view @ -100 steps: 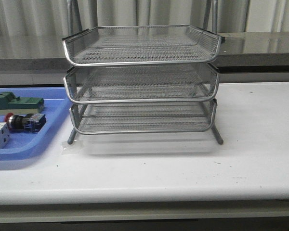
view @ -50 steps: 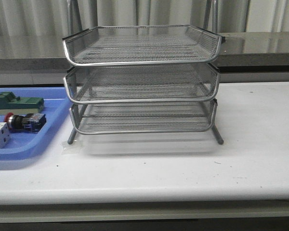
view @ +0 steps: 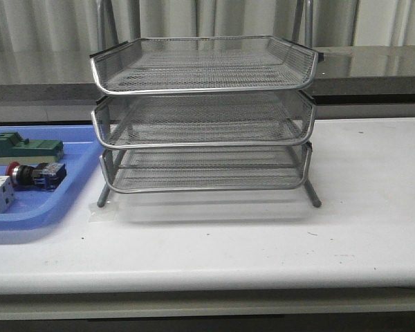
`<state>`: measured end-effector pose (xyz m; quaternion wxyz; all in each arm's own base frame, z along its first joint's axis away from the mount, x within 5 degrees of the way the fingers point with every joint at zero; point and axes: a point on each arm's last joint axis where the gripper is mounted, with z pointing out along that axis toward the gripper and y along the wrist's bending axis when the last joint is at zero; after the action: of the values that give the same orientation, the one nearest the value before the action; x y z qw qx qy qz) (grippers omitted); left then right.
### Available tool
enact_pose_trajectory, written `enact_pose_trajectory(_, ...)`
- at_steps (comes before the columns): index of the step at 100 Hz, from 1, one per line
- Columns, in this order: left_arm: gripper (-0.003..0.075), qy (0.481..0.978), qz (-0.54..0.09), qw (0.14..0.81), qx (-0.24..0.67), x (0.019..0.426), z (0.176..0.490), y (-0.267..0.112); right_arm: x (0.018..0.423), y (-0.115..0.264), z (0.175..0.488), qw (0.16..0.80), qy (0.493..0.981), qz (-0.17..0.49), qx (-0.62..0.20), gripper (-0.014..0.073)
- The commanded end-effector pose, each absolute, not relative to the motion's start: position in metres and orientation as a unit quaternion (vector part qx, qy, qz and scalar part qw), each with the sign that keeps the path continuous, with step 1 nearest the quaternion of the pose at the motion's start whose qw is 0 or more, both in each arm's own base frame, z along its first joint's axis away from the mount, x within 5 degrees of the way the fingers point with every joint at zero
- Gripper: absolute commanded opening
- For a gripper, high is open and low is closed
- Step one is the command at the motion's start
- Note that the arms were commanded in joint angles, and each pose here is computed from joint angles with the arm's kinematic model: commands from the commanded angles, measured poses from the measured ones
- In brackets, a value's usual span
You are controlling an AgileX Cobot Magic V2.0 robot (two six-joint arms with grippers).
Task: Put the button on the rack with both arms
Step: 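Move the right gripper toward the middle tier of the wire rack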
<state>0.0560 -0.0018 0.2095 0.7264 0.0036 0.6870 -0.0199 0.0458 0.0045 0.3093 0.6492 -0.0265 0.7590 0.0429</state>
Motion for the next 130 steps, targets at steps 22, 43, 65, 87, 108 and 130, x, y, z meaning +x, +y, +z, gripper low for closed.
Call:
enact_pose_trajectory(22, -0.002, 0.658, -0.027, 0.752, 0.001, 0.054, 0.207, -0.002, 0.096, 0.02, 0.359, 0.527, 0.841, 0.12, -0.005, -0.0059)
enact_pose_trajectory(43, -0.002, 0.658, -0.027, 0.752, 0.001, 0.054, 0.207, -0.002, 0.131, 0.033, 0.352, 0.476, 0.857, 0.192, 0.033, -0.0059)
enact_pose_trajectory(65, -0.002, 0.658, -0.027, 0.752, 0.001, 0.054, 0.207, -0.002, 0.152, 0.039, 0.341, 0.437, 0.871, 0.218, 0.054, 0.0026)
enact_pose_trajectory(87, -0.002, 0.658, -0.027, 0.752, 0.001, 0.054, 0.207, -0.002, 0.172, 0.047, 0.333, 0.407, 0.867, 0.273, 0.094, 0.0355)
enact_pose_trajectory(108, -0.002, 0.658, -0.027, 0.752, 0.001, 0.054, 0.207, -0.002, 0.201, 0.056, 0.316, 0.375, 0.869, 0.307, 0.1, 0.043)
enact_pose_trajectory(130, -0.002, 0.658, -0.027, 0.752, 0.001, 0.054, 0.207, -0.002, 0.239, 0.064, 0.287, 0.353, 0.87, 0.329, 0.105, 0.043)
